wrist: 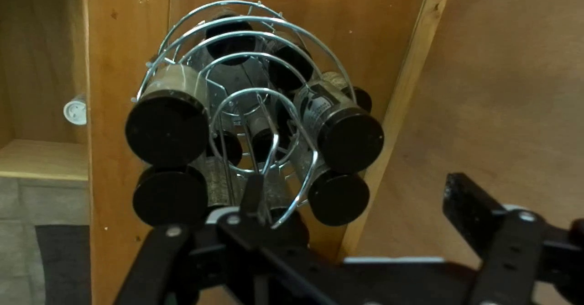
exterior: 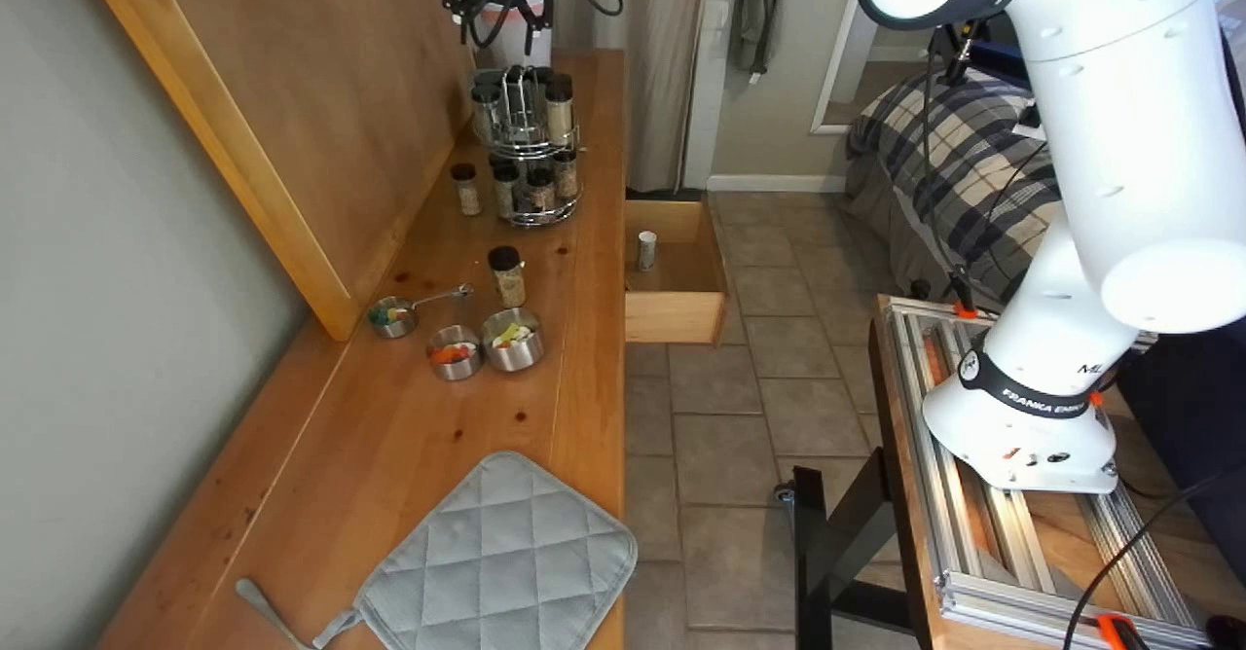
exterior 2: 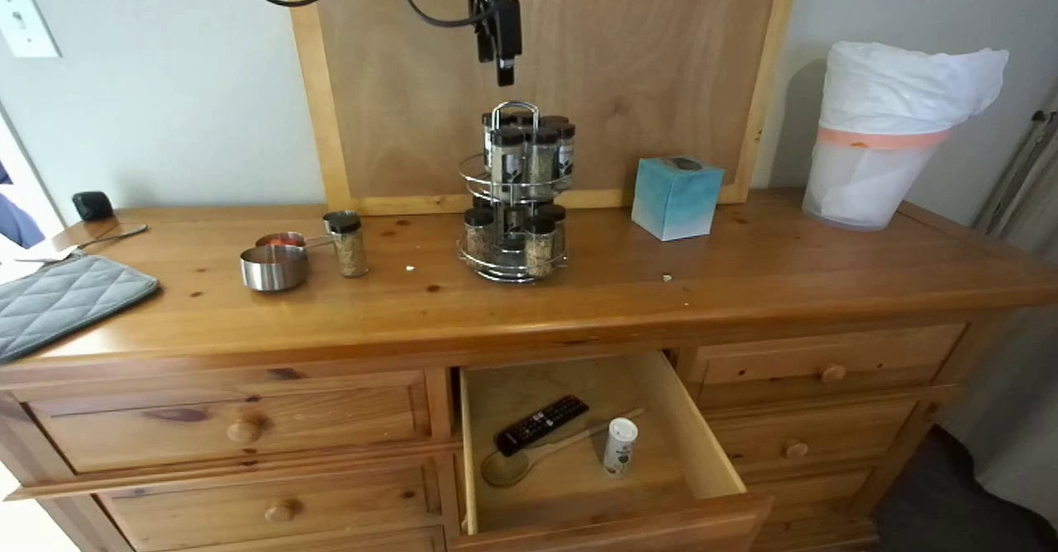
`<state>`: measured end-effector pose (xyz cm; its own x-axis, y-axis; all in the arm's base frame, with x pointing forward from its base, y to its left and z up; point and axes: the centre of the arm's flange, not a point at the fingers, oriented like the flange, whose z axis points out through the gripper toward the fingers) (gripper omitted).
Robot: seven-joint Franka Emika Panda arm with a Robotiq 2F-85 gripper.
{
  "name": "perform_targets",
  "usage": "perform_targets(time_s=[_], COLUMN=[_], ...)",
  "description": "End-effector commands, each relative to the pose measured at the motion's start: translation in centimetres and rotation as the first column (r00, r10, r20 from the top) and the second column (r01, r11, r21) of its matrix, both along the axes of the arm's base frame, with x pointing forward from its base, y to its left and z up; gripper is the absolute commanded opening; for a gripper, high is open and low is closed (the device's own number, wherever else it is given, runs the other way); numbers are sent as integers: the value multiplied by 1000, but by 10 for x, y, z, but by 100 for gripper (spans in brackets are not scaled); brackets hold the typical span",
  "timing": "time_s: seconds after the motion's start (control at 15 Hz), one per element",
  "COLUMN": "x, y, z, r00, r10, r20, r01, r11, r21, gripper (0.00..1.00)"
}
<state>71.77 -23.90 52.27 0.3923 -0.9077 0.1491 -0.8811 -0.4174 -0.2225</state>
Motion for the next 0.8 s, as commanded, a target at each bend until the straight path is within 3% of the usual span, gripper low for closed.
perform_targets(time_s=[0.0,0.33,0.73], x=[-13,-23,-30], y=[6,-14,-56], z=[24,39,38], r00=[982,893,712], r10=[187,448,702], r20=[25,30,31], r01=[-186,-443,-696], r11=[982,891,710], r21=[-34,-101,-107], gripper=[100,100,100])
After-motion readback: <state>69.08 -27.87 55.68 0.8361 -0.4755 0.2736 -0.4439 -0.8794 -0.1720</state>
